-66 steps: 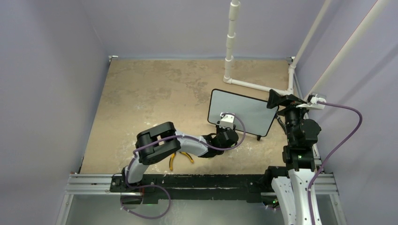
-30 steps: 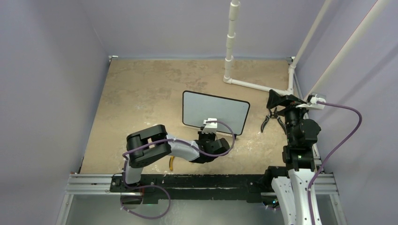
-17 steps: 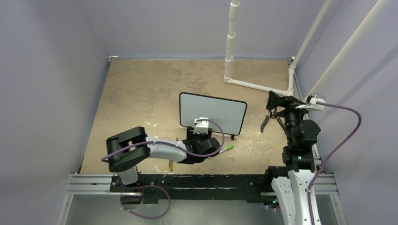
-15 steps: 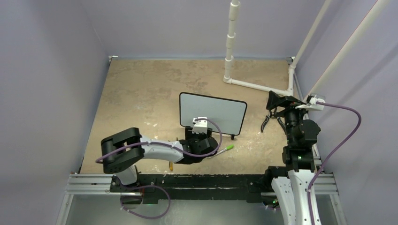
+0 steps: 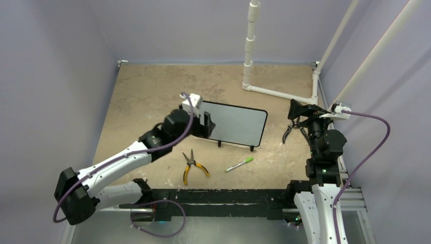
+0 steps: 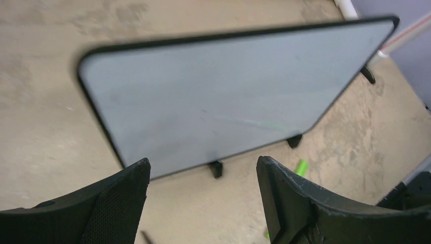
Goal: Write a sentence on the whiteboard
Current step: Move the whiteboard stand to the center of the board.
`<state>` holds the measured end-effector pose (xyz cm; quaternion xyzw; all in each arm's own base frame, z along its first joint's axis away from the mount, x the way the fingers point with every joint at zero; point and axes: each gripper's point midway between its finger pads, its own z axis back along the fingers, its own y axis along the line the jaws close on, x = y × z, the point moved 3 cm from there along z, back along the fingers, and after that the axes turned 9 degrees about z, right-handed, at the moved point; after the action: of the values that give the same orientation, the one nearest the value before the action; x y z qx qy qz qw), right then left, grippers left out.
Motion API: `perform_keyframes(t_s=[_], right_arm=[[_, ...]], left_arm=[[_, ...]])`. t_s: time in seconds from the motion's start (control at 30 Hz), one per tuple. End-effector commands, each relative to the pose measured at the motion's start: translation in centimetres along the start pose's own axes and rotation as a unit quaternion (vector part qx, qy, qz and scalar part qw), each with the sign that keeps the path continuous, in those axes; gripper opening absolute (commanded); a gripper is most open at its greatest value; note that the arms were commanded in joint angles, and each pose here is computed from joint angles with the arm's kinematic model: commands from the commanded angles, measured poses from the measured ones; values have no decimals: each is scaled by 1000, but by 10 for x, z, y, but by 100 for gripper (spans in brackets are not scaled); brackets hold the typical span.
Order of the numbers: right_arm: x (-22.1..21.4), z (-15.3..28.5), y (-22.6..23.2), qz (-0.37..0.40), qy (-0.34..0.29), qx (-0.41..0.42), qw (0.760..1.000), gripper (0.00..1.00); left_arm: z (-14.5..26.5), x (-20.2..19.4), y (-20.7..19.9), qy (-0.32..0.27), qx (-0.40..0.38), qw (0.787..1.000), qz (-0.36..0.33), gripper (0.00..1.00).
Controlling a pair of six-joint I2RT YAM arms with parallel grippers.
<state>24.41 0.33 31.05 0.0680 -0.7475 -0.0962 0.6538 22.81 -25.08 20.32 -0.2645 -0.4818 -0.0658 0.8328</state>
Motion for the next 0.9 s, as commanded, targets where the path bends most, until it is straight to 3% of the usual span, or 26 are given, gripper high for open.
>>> perform_keyframes(t_s=[0.0, 0.2, 0.37, 0.87], right_arm=[[8, -1, 3, 2, -18, 8, 1000, 99], [9, 1, 6, 5, -17, 18, 1000, 99], [10, 1, 6, 7, -19, 20, 1000, 99], [3, -5, 7, 8, -10, 24, 1000, 99]], left_arm=[[14, 40, 23, 38, -106, 993, -27, 76], [7, 58, 60, 49, -160, 986, -13, 77], [-11, 56, 80, 51, -141, 988, -22, 77], [-37, 25, 53, 100, -181, 978, -22, 88]])
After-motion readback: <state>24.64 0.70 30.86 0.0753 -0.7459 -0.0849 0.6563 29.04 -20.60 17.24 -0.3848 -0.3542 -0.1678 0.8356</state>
